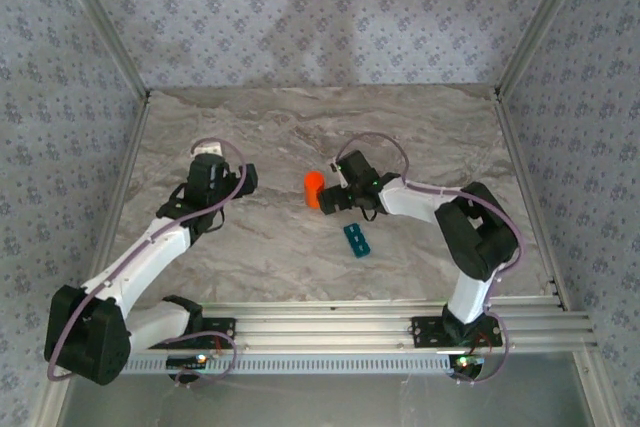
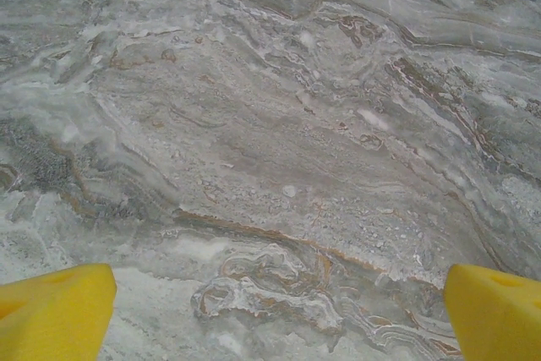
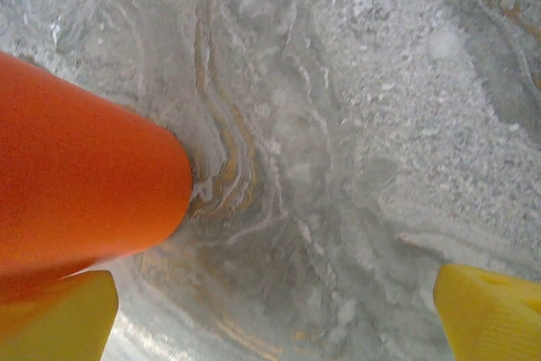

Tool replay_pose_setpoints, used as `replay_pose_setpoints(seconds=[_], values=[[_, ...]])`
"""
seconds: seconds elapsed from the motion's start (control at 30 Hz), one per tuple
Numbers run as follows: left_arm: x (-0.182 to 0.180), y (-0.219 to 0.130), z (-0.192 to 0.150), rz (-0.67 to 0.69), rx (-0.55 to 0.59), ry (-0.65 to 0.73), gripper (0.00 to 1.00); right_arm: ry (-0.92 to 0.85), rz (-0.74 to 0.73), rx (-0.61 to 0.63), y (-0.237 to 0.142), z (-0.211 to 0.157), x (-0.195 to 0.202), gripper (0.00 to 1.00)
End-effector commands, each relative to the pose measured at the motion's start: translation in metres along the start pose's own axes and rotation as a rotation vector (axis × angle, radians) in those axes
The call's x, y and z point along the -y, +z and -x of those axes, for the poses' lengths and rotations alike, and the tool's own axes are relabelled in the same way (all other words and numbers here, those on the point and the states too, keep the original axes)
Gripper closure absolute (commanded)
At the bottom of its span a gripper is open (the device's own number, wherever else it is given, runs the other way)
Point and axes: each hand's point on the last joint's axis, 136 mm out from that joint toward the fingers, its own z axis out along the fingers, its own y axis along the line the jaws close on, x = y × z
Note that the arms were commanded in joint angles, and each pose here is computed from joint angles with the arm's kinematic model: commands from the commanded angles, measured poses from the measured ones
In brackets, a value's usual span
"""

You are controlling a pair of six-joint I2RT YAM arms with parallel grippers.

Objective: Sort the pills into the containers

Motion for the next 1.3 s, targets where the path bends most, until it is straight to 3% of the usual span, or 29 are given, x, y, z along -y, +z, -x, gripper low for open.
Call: replay_pose_setpoints(seconds=[0.0, 0.23, 0.43, 0.73, 1.27], values=[[-0.004, -0.007, -0.002, 0.012, 0.014, 0.010, 0.01, 0.020, 0.044, 0.028, 0.000, 0.016, -0.008, 0.03], [-0.011, -0.014, -0.006, 0.028, 0.033, -0.028, 0.01, 0.061, 0.052, 0.053, -0.040, 0.003, -0.001, 0.03], [-0.020, -0.018, -0.013, 0.105, 0.026, -0.106, 0.01, 0.105, 0.023, -0.013, -0.065, -0.037, 0.012, 0.03], [0.004, -0.021, -0.035, 0.052, 0.010, -0.141, 0.01, 0.127, 0.035, -0.136, -0.063, -0.095, 0.008, 0.07], [0.026, -0.023, -0.047, -0.003, -0.014, -0.132, 0.01, 0.000, -0.061, -0.208, -0.060, -0.121, -0.003, 0.17]])
